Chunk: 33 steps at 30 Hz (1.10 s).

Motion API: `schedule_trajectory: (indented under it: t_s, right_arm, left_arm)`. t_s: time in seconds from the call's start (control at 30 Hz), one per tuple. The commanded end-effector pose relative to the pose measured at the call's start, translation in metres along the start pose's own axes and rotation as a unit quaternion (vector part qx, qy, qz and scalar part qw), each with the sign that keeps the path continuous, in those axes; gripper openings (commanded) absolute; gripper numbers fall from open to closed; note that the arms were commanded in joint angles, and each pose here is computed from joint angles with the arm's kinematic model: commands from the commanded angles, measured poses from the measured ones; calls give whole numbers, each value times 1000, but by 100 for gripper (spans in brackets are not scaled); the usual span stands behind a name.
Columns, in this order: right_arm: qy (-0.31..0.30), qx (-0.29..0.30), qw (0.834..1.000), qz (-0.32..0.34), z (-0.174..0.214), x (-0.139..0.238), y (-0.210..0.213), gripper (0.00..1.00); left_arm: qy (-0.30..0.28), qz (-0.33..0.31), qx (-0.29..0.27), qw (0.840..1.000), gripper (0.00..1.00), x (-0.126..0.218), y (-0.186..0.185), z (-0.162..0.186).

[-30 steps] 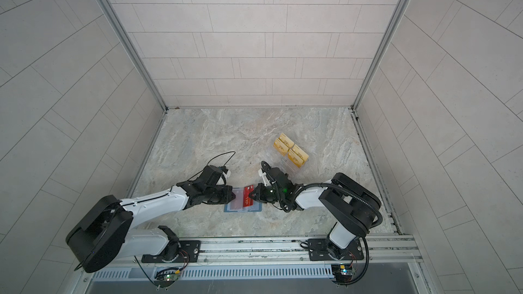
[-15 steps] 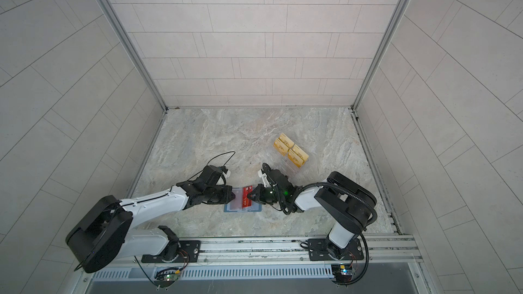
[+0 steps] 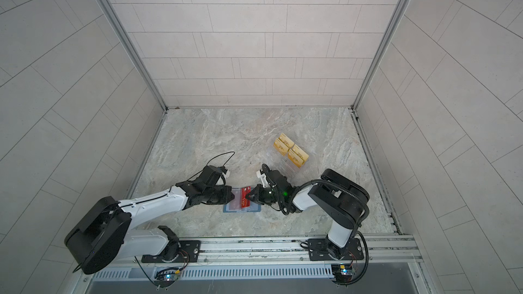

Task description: Put the credit cards into the card holder

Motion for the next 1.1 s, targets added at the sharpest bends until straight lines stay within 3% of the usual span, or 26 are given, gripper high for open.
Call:
schedule_trajectory:
  t_s: [0.0,0.57,0.73,0.93,1.07]
  right_arm:
    - [4,-9,1000,-10,5,-1,-1,0]
    - [33,-9,999,2,15,-6,0,0]
    - [29,-7,999,17,14,-3,3,30]
    - [37,16,996,82,13,8,6,43]
    - [50,30,992,108,11,12,11,46]
  left_arm:
    - [7,-19,-2,1000,0,2,5,4]
    - [2,-13,2,1000,3,2,4,3]
    - [-1,-12,4,1000,4,3,4,4]
    - [-2,8,25,1000,11,7,-2,3]
    - [-7,28,38,999,26,16,-11,1]
Point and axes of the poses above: each gripper's point midway between its finger pads, its own x axis back along the fingers, its own y axis along the line the jaws close on, z = x × y, the point moved 7 cm from there along x, back along the fingers, and after that the axes turned 8 degrees about x, right-handed, at the moved point
